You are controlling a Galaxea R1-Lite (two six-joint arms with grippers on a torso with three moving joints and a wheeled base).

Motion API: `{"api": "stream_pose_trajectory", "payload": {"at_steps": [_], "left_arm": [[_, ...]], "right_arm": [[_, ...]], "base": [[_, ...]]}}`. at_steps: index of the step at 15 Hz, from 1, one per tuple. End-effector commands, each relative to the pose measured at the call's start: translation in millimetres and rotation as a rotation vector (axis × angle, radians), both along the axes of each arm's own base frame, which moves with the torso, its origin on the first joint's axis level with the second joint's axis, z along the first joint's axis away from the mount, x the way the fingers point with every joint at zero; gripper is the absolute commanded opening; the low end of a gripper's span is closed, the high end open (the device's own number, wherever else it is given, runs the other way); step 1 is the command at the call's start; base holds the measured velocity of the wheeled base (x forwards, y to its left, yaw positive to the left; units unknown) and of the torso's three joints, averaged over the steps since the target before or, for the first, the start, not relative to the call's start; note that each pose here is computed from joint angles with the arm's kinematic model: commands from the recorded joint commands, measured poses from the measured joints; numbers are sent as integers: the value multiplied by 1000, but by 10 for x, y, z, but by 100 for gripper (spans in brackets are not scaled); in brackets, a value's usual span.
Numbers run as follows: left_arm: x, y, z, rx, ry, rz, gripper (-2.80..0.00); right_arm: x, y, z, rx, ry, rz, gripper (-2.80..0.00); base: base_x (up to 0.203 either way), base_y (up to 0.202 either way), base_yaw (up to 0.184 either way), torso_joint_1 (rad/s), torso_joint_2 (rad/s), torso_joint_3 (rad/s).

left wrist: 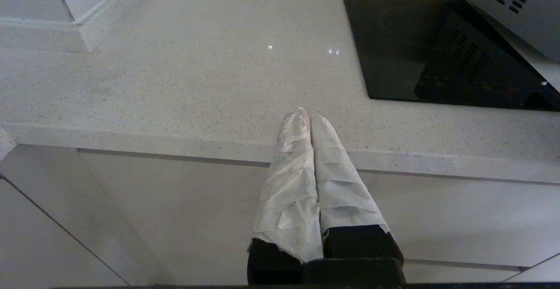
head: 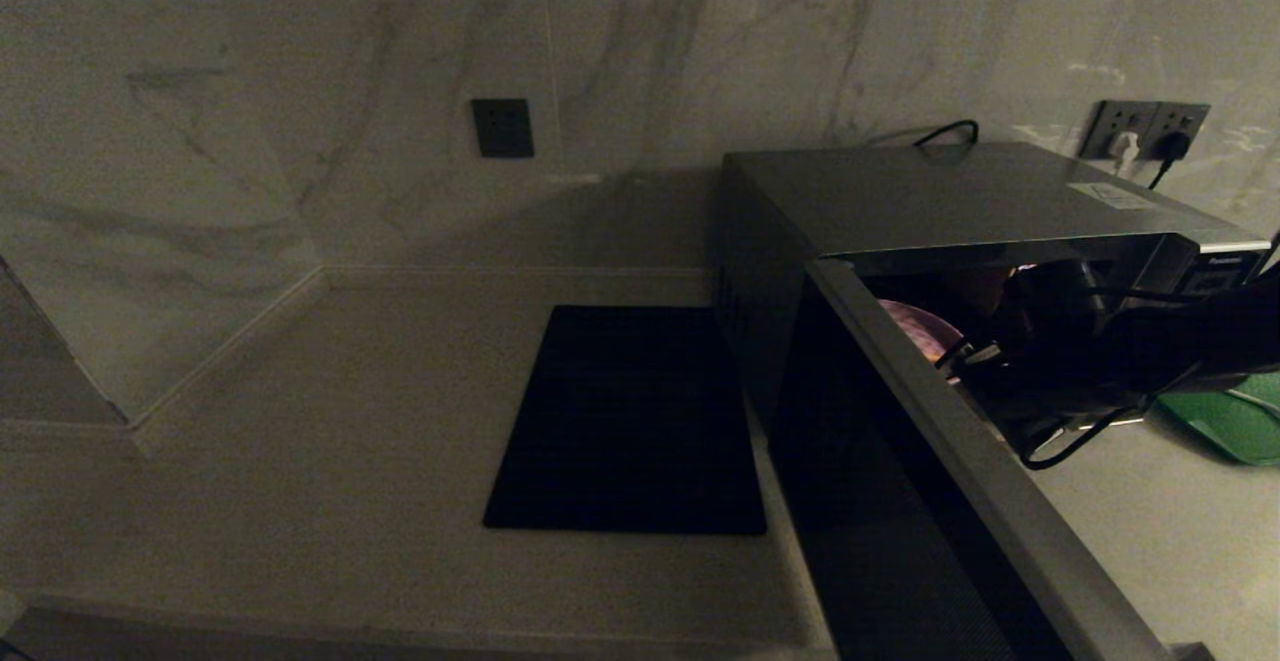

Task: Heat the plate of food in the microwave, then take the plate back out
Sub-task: Take the plate out of the microwave

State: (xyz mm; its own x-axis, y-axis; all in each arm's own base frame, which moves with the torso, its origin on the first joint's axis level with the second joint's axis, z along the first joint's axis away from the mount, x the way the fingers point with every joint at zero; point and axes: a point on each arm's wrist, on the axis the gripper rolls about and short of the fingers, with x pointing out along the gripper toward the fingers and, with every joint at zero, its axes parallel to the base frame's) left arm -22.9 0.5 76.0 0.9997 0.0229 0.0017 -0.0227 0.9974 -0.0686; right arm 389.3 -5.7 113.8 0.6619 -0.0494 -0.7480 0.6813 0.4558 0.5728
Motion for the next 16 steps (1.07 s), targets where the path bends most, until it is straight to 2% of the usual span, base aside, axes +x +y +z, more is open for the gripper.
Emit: {"api": "stream_pose_trajectory", "payload": {"at_steps": [1,8,9,16], "left_arm": [[0,0,0,0,0,0,-280],[0,0,0,0,0,0,-280],[0,0,0,0,0,0,-280],[0,0,0,0,0,0,-280]], "right_arm": [[7,0,-11,4,2,-5,0],[16,0,-31,4,7,-5,0],[16,0,-33,4,7,-5,-280],[22,0,-4,4,-3,-3,-280]], "base": [[0,0,0,0,0,0],[0,0,0,0,0,0],[0,0,0,0,0,0],[0,0,0,0,0,0]]}}
